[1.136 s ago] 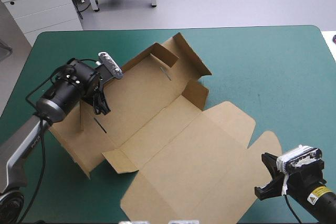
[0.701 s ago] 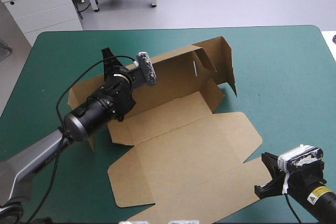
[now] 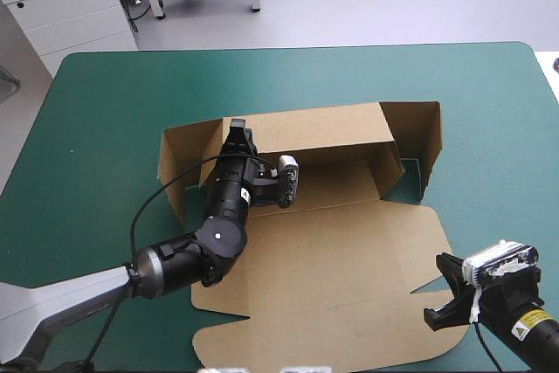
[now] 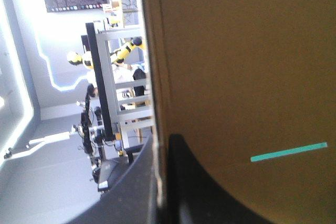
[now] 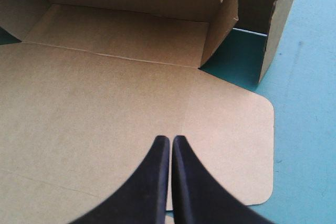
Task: Fold the box
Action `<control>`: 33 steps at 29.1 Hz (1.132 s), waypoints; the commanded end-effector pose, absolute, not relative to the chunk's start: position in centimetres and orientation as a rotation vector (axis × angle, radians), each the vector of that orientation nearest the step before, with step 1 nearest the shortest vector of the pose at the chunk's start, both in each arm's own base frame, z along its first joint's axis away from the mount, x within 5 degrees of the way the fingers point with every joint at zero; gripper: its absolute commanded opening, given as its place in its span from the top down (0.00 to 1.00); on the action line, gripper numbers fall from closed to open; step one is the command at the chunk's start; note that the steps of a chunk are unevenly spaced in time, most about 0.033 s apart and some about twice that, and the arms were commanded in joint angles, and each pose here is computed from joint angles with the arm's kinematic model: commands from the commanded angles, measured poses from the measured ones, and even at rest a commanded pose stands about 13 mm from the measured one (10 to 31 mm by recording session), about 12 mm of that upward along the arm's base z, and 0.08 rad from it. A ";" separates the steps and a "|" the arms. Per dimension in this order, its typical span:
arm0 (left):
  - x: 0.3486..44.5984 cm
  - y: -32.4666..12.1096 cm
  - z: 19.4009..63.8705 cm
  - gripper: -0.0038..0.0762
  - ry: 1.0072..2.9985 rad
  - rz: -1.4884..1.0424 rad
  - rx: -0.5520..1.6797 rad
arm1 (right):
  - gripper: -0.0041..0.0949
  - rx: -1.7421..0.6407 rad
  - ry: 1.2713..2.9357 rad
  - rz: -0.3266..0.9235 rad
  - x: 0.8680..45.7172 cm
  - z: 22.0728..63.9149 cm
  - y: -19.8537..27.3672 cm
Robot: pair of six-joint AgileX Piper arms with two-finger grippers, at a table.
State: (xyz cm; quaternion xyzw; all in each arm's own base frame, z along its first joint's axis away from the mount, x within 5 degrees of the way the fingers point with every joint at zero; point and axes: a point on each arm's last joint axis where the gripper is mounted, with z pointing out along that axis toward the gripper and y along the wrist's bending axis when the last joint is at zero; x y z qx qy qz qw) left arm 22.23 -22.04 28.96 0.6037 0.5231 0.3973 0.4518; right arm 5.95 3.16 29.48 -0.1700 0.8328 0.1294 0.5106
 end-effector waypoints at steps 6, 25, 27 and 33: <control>22.4 -21.0 31.1 0.96 1.117 0.954 1.478 | 0.96 -0.379 1.926 0.295 6.3 30.7 3.1; 22.8 -20.7 30.9 0.96 1.150 0.922 1.458 | 0.56 -0.335 1.931 0.316 6.4 30.8 3.0; 22.8 -20.6 31.0 0.96 1.161 0.926 1.443 | 0.37 -0.289 1.925 0.340 6.4 31.0 3.0; 22.9 -20.4 31.1 0.96 1.166 0.955 1.432 | 0.16 -0.123 1.956 0.301 7.5 33.1 2.3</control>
